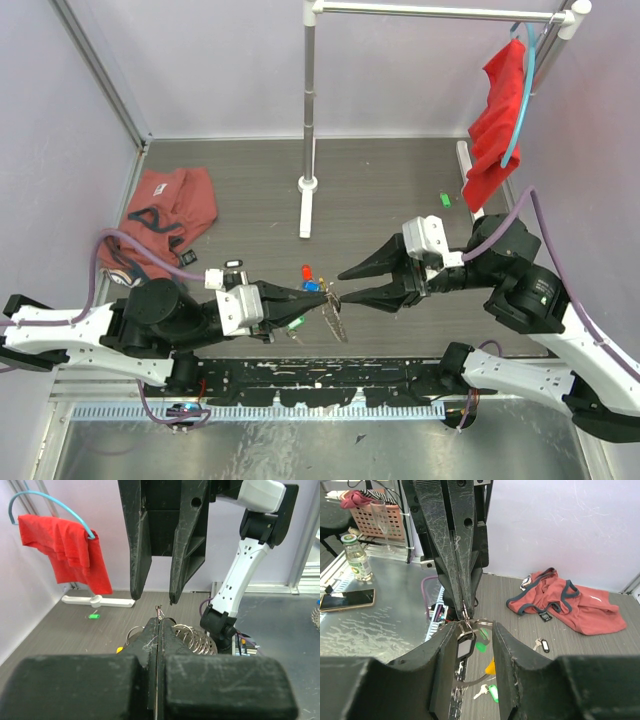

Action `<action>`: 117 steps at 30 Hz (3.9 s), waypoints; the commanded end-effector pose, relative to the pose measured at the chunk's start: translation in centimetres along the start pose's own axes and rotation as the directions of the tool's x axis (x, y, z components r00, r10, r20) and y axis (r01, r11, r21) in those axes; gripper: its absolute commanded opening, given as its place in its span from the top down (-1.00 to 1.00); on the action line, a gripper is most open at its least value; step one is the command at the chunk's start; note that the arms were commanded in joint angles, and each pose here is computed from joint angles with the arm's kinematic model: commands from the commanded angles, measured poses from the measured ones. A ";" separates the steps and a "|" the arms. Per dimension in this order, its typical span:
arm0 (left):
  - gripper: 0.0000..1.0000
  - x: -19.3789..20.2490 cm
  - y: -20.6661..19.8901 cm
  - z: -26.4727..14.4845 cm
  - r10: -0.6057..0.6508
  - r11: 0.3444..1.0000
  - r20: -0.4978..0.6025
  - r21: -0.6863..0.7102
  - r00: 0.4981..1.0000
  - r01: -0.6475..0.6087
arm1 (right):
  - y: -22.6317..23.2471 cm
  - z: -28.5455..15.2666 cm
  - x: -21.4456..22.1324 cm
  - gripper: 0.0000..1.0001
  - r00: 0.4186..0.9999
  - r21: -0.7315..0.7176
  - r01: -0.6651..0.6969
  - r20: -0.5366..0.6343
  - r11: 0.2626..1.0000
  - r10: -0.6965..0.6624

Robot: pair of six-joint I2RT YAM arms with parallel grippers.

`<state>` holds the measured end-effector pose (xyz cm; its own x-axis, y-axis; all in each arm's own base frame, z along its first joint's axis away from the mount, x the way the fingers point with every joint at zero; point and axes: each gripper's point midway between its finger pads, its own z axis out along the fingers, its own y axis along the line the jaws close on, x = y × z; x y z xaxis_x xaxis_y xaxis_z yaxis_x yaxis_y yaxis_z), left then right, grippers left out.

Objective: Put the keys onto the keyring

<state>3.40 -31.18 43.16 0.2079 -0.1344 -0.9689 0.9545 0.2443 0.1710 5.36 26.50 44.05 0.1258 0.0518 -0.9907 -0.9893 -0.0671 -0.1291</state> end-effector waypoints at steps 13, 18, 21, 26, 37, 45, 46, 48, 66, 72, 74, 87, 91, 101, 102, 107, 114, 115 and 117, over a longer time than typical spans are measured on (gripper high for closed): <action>1.00 -3.6 -0.4 -0.1 -0.087 0.996 0.172 0.030 0.981 0.083 | 1.1 0.5 -2.7 0.25 0.994 -0.074 0.029 0.111 0.997 -0.021; 1.00 -4.0 -0.4 -0.1 -0.093 0.996 0.189 0.030 0.978 0.088 | 1.2 0.6 -2.3 0.27 0.995 -0.088 0.019 0.104 0.996 -0.009; 1.00 -4.0 -0.5 0.1 -0.092 0.996 0.187 0.034 0.978 0.087 | 1.2 0.7 -2.3 0.28 0.995 -0.089 0.017 0.104 0.996 -0.008; 1.00 -3.7 -0.8 0.4 -0.093 0.995 0.181 0.042 0.979 0.087 | 1.3 0.7 -2.2 0.31 0.994 -0.097 0.018 0.106 0.995 -0.007; 1.00 -3.7 -0.7 0.6 -0.092 0.996 0.182 0.037 0.979 0.087 | 1.2 0.9 -1.6 0.56 0.996 -0.097 0.002 0.088 0.995 0.007; 1.00 -3.7 -0.6 0.6 -0.090 0.996 0.183 0.031 0.979 0.085 | 1.3 0.8 -1.5 0.59 0.996 -0.097 0.002 0.087 0.995 0.007; 1.00 -3.7 -0.6 0.6 -0.088 0.996 0.184 0.031 0.979 0.084 | 1.2 0.8 -1.6 0.66 0.996 -0.096 0.003 0.087 0.995 0.006; 1.00 -3.7 -0.7 0.6 -0.088 0.996 0.183 0.032 0.979 0.083 | 1.3 0.8 -1.6 0.82 0.996 -0.098 0.002 0.087 0.995 0.007; -0.50 0.5 2.4 -1.3 -0.087 0.988 -0.076 -0.132 0.993 0.076 | -3.0 -0.5 2.7 0.98 0.979 0.159 -0.046 -0.187 0.986 0.075; -0.22 1.8 4.4 -3.1 -0.089 0.983 -0.126 -0.169 0.988 0.067 | -4.3 -1.1 6.8 0.98 0.908 0.210 -0.057 -0.396 0.976 0.138; -0.14 2.3 4.4 -3.2 -0.084 0.987 -0.147 -0.145 0.986 0.062 | -4.5 -1.3 7.9 0.98 0.875 0.213 -0.063 -0.457 0.975 0.157; 0.06 5.6 5.5 -1.3 -0.215 0.977 -0.165 -0.022 0.963 0.214 | -3.5 -0.5 8.3 0.98 0.838 0.183 -0.076 -0.521 0.980 0.162; 0.06 5.3 5.2 -0.6 -0.247 0.963 -0.146 0.069 0.958 0.259 | -3.3 -0.4 8.1 0.98 0.846 0.180 -0.076 -0.510 0.981 0.159; 0.15 4.6 2.0 -0.1 -0.236 0.919 -0.178 0.279 0.955 0.279 | -3.4 -0.2 7.9 0.98 0.859 0.171 -0.058 -0.493 0.984 0.136; 0.16 4.8 1.9 -0.2 -0.235 0.917 -0.188 0.283 0.954 0.282 | -3.3 -0.2 7.8 0.98 0.862 0.169 -0.056 -0.488 0.984 0.133; 0.22 5.6 2.1 0.0 -0.228 0.921 -0.215 0.268 0.950 0.282 | -2.9 0.1 7.3 0.98 0.878 0.140 -0.056 -0.464 0.989 0.116; 0.14 5.9 2.7 0.6 -0.222 0.929 -0.226 0.245 0.948 0.276 | -2.3 0.4 7.2 0.98 0.886 0.099 -0.066 -0.451 0.993 0.104; 0.14 5.9 2.7 0.7 -0.223 0.929 -0.227 0.246 0.948 0.277 | -2.3 0.4 7.2 0.98 0.888 0.098 -0.065 -0.449 0.993 0.102; 0.13 6.0 2.7 0.8 -0.224 0.928 -0.230 0.248 0.947 0.279 | -2.1 0.5 7.1 0.98 0.890 0.090 -0.066 -0.445 0.994 0.100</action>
<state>7.44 -32.16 36.37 -0.0891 0.0654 -0.9939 0.9950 -0.0397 -0.0918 8.88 26.82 35.04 -0.0122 -0.4909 -0.8711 -0.9980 0.0603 -0.0200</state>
